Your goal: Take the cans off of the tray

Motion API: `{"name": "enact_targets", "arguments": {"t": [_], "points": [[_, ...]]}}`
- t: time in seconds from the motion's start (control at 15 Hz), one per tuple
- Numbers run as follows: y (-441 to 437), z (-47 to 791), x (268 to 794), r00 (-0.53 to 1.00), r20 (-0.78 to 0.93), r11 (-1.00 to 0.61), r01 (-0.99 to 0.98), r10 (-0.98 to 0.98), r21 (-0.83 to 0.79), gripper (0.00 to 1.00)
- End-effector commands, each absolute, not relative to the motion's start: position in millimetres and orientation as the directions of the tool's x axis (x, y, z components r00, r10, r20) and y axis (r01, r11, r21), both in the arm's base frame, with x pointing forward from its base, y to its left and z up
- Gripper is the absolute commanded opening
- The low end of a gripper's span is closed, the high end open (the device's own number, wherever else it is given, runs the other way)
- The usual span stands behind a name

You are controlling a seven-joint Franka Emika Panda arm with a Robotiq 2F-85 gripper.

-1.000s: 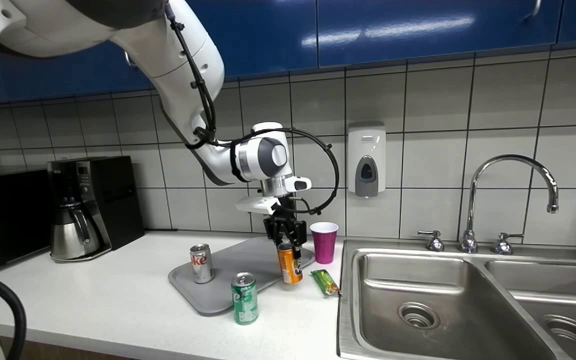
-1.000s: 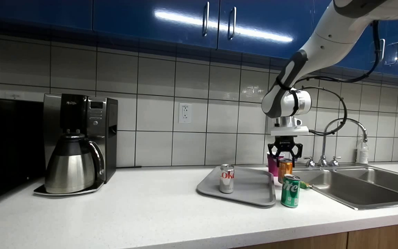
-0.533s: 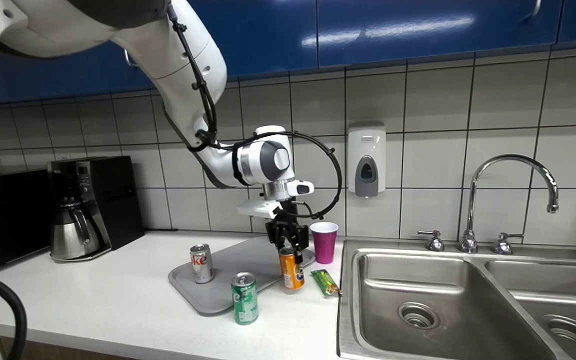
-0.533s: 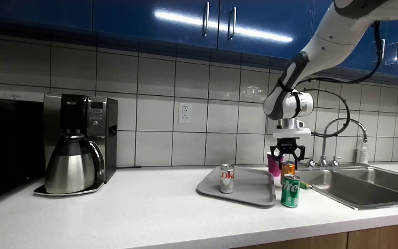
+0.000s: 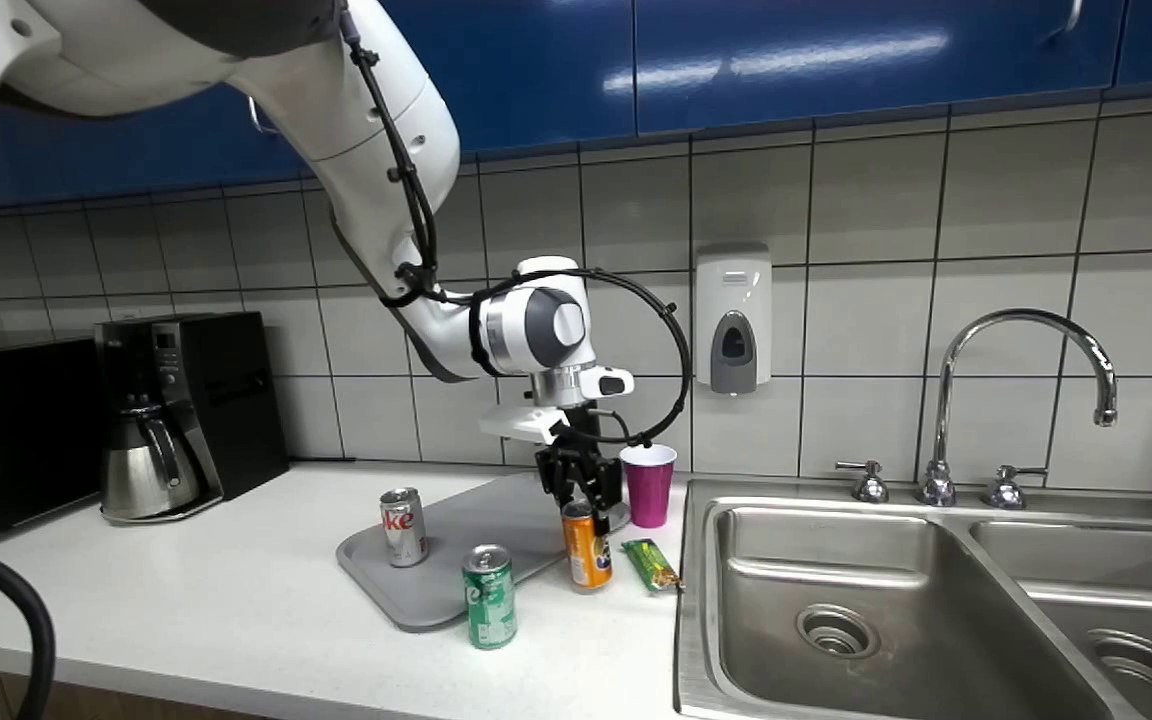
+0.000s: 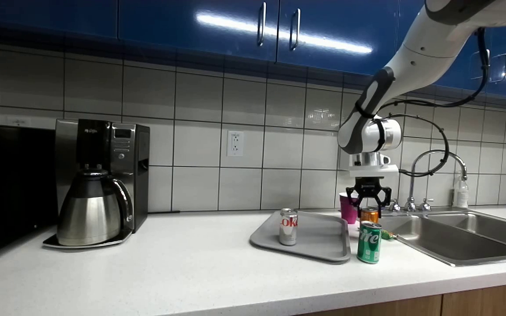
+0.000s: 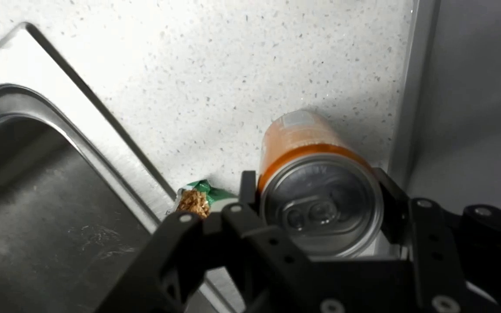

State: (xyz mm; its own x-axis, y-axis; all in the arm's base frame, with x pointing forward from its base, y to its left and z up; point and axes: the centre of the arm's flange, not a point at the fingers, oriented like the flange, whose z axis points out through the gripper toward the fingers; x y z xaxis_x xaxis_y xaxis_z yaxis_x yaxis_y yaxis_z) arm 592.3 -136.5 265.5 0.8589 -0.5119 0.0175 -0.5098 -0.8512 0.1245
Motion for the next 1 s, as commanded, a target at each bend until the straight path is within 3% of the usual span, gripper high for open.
{"name": "enact_targets", "arguments": {"t": [0.0, 0.13, 0.93], "points": [[-141, 270, 588, 0.854, 0.02, -0.849, -0.519, -0.519, 0.098, 0.91], [-141, 271, 587, 0.853, 0.023, -0.848, -0.521, -0.521, 0.096, 1.0], [-148, 302, 577, 0.829, 0.125, -0.829, -0.555, -0.545, 0.073, 1.0]]}}
